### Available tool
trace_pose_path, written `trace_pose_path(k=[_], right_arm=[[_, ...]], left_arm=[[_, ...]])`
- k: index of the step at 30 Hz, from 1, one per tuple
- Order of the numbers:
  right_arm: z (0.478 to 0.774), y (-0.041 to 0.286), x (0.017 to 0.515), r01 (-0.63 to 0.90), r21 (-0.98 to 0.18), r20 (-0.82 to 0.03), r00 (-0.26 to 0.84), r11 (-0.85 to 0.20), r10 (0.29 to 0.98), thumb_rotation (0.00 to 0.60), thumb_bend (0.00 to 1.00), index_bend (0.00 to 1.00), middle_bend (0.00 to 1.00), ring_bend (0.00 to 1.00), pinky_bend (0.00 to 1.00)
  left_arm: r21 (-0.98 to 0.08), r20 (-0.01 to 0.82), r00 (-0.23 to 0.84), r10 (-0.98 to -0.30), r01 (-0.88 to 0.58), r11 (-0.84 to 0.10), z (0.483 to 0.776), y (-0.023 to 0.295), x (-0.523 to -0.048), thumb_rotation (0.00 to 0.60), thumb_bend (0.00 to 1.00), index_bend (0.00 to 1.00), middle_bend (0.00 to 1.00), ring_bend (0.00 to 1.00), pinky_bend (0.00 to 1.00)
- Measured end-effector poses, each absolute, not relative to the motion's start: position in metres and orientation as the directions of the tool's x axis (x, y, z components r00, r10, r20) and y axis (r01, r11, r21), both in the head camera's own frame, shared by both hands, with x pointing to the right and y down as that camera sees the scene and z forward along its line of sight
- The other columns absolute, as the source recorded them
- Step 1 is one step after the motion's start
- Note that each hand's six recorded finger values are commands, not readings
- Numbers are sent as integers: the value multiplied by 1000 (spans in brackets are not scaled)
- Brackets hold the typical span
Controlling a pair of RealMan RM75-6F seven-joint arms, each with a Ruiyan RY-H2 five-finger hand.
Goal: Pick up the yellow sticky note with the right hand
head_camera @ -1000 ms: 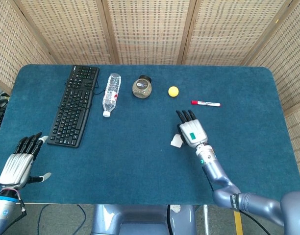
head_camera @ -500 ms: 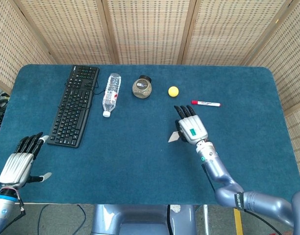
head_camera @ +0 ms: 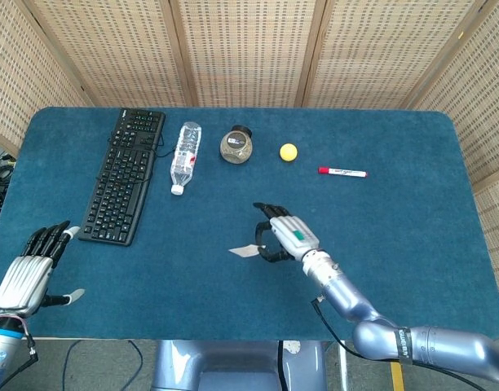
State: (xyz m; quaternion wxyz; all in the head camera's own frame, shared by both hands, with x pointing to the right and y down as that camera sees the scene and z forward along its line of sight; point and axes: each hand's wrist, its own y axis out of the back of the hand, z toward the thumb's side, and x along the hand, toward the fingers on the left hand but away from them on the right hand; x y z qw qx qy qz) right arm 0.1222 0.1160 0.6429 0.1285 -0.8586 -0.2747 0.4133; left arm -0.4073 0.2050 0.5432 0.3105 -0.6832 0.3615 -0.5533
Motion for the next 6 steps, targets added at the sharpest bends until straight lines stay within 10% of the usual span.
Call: trace_pose_path(k=[6], right_arm=[[633,131,102,465,-197,-661,587,-863,467,600,442,793,35,0,0]], left_arm=[[-820,536,136,-833,-152,-552,543,207,-407,600,0,0,0,0,0]])
